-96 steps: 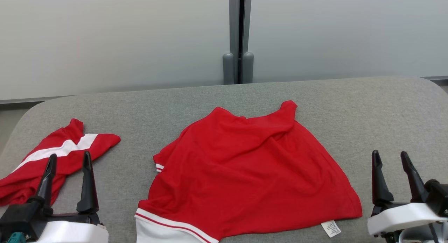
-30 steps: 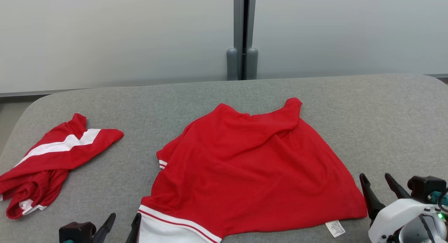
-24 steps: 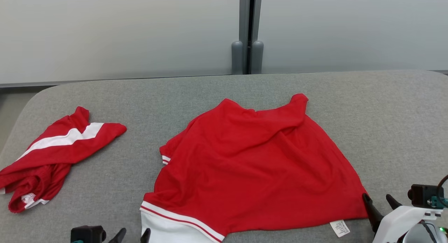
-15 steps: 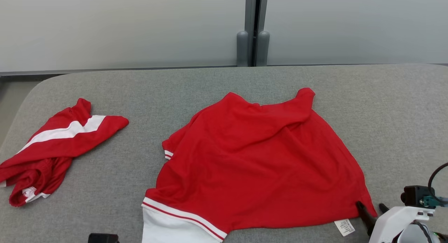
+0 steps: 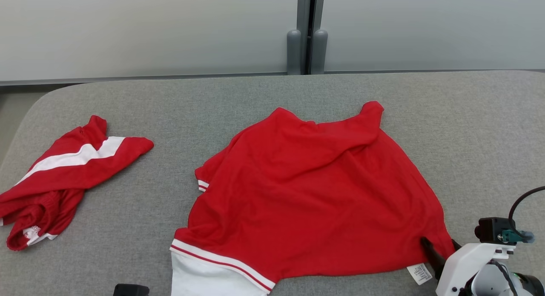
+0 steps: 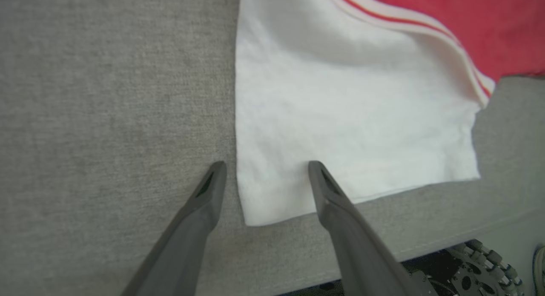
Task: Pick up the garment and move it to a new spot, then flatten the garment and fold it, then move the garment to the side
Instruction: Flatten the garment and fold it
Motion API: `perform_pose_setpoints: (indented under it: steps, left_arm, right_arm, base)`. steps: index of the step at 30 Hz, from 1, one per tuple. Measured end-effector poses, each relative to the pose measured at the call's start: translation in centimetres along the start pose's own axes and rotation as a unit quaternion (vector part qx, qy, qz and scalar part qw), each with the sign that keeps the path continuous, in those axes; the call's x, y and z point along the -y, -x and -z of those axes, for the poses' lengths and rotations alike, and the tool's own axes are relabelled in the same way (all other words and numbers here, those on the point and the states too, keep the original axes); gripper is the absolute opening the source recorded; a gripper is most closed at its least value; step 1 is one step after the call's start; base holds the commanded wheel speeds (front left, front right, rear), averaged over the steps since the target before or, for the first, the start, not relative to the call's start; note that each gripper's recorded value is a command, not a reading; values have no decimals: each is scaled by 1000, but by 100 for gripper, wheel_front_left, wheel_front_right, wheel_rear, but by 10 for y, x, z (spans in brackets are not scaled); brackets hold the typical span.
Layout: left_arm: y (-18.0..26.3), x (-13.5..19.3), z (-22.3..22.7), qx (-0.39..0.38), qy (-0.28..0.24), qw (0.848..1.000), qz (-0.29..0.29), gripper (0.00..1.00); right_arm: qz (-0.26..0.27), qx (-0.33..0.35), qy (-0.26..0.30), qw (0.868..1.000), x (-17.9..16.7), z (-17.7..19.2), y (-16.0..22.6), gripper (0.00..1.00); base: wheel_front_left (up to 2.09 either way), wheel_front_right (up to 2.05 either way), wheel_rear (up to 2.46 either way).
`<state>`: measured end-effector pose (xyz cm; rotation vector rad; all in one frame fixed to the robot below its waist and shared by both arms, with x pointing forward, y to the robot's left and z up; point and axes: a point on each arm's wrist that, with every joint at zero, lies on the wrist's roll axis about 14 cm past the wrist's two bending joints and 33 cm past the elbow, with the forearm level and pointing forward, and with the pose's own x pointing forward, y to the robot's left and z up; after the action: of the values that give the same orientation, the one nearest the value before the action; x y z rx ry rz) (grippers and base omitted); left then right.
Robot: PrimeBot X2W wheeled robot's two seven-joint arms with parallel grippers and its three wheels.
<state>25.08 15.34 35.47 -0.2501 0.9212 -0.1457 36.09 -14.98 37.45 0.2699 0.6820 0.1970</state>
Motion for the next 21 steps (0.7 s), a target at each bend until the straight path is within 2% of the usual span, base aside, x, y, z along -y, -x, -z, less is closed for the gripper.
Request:
perform_pose_setpoints:
  steps: [4, 5, 6, 7, 8, 9, 10, 11, 16, 21]
  left_arm:
    - [2, 2, 5, -19, 5, 1000, 10, 100]
    - [2, 4, 7, -27, 4, 1000, 14, 91]
    - [3, 6, 8, -32, 3, 999, 20, 79]
    - [3, 7, 8, -31, 3, 999, 22, 63]
    - [3, 9, 8, -31, 3, 999, 23, 42]
    - [3, 10, 9, -32, 3, 999, 24, 9]
    - [3, 11, 9, -32, 3, 999, 26, 0]
    - [3, 13, 10, -32, 3, 999, 28, 0]
    - [3, 15, 6, -21, 1, 999, 31, 0]
    - [8, 16, -15, 26, 10, 999, 35, 0]
  right_arm:
    - [-6, 1, 2, 1000, -4, -1, 0, 100]
    - [-8, 0, 3, 1000, -5, -1, 0, 100]
    - [-10, 0, 3, 1000, -6, -1, 0, 84]
    - [-11, -1, 3, 1000, -7, 0, 0, 60]
    - [-13, -2, 2, 1000, -8, 0, 0, 42]
    - [-15, -3, 3, 1000, -9, 0, 0, 29]
    - [-17, -3, 3, 1000, -11, 0, 1, 18]
    - [-19, -3, 2, 1000, -12, 1, 1, 0]
    - [-21, 0, 5, 1000, -13, 0, 2, 0]
    - [-23, 27, 8, 999, -13, -12, 5, 0]
  base:
    - [0, 0, 0]
    - [0, 0, 0]
    - [0, 0, 0]
    - [0, 0, 0]
    - [0, 0, 0]
    - [0, 0, 0]
    - [0, 0, 0]
    - [0, 0, 0]
    - [0, 0, 0]
    - [0, 0, 0]
